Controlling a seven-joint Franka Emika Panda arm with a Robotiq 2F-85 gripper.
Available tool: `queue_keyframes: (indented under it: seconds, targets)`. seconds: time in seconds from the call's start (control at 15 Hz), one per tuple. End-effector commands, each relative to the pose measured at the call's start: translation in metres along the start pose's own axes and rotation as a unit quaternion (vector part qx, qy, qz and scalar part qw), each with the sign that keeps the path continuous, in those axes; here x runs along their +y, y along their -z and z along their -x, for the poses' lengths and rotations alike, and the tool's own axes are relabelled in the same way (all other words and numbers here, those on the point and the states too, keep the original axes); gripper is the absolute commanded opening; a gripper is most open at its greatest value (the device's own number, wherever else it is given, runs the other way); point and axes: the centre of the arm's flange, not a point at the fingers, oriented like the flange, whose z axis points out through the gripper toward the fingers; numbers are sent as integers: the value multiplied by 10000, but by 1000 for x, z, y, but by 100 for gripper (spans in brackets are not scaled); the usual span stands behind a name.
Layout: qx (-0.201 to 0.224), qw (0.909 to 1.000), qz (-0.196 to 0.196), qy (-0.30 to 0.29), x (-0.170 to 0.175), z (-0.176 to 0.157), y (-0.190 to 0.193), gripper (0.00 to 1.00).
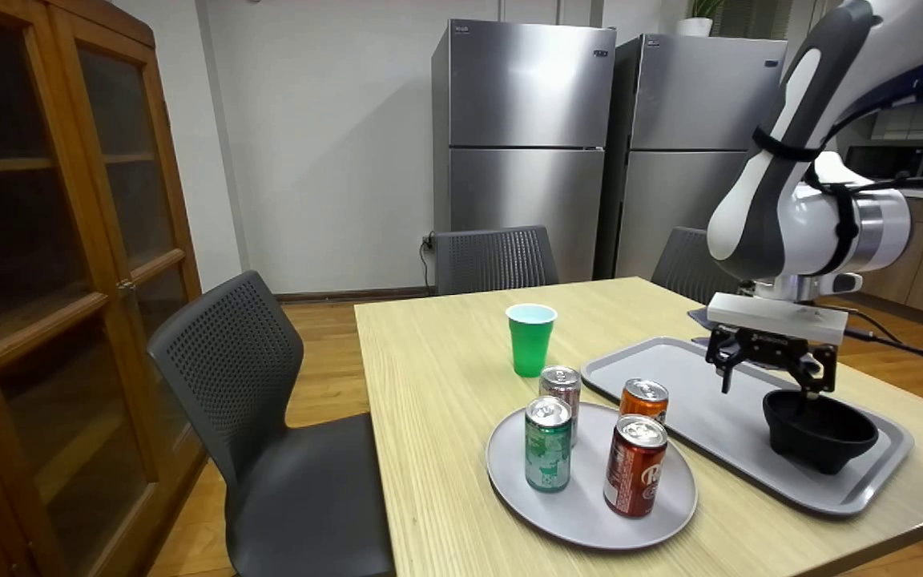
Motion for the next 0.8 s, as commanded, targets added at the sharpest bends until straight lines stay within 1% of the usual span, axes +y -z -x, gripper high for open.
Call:
queue_keyframes:
  seconds: [0.0, 0.13, 0.2, 0.33, 0.6, 0.67, 0.73]
  targets:
    - [-84, 10000, -12, -20, -8, -6, -2, 73]
    - [-75, 10000, -4, -19, -8, -7, -2, 60]
    - [-75, 10000, 0, -17, -8, -6, -2, 50]
    - [-86, 10000, 24, -13, -7, -5, -1, 36]
    - [-82, 9999, 77, -32, -2, -1, 4, 4]
    - [-77, 9999, 92, -36, -1, -1, 6, 0]
    - [-63, 9999, 106, -51, 1, 0, 8, 0]
